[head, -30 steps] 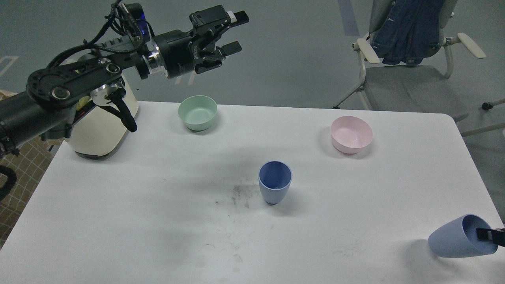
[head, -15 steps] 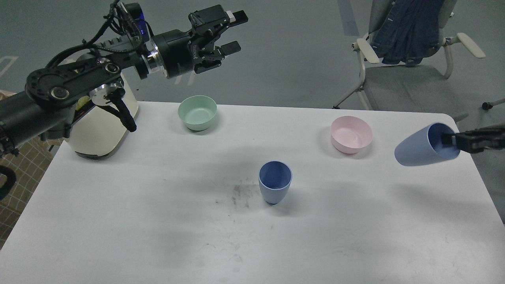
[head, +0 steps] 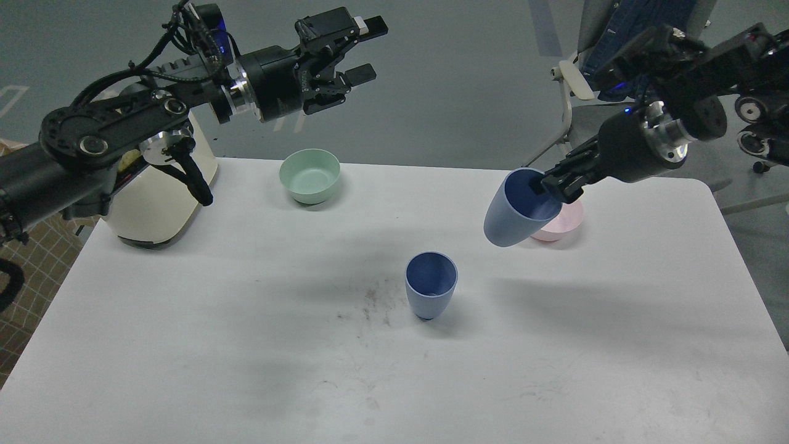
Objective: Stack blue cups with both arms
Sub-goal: 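Lift the blue cup and move it above the centered cup, then drop the cup into the centered cup and raise the right gripper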
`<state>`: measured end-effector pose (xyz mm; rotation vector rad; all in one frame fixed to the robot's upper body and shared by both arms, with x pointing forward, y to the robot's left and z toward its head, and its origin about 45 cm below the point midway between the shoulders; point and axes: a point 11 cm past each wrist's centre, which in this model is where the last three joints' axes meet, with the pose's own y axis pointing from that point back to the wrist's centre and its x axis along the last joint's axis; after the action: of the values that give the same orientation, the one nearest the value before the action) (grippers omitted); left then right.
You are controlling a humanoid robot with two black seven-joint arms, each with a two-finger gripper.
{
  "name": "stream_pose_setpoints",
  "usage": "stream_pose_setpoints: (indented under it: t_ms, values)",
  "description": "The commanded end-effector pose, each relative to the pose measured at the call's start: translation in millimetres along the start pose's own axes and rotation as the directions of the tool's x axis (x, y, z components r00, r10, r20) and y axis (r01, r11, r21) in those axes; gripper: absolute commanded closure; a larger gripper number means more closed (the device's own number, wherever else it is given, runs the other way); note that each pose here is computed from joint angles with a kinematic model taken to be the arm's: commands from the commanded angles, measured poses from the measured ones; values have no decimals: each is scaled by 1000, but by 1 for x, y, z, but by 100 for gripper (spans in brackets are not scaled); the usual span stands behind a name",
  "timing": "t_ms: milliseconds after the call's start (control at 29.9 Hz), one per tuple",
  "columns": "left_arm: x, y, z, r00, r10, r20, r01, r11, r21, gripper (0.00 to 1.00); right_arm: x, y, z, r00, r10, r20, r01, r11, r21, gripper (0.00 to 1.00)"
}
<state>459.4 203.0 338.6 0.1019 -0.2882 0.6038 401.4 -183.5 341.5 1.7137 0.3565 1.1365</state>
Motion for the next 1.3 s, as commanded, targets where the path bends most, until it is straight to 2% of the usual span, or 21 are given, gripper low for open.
stream_pose_setpoints:
  t_ms: [0, 134, 334, 1269]
  values:
    - [0, 0, 1, 1000, -2, 1, 2, 1000, -2, 9, 19, -16, -16, 999, -13, -49, 14, 1000, 21, 100]
    - [1, 0, 2, 1000, -1, 3, 1, 1000, -3, 9, 38, -36, -39, 997, -20, -80, 25, 998, 64, 100]
    - [3, 1, 3, 1000, 3, 6, -3, 1000, -1, 9, 42, -53, -51, 991, -57, -121, 66, 996, 66, 100]
    - [5, 2, 4, 1000, 9, 11, -9, 1000, -3, 9, 30, -63, -57, 989, -108, -106, 117, 989, 87, 100]
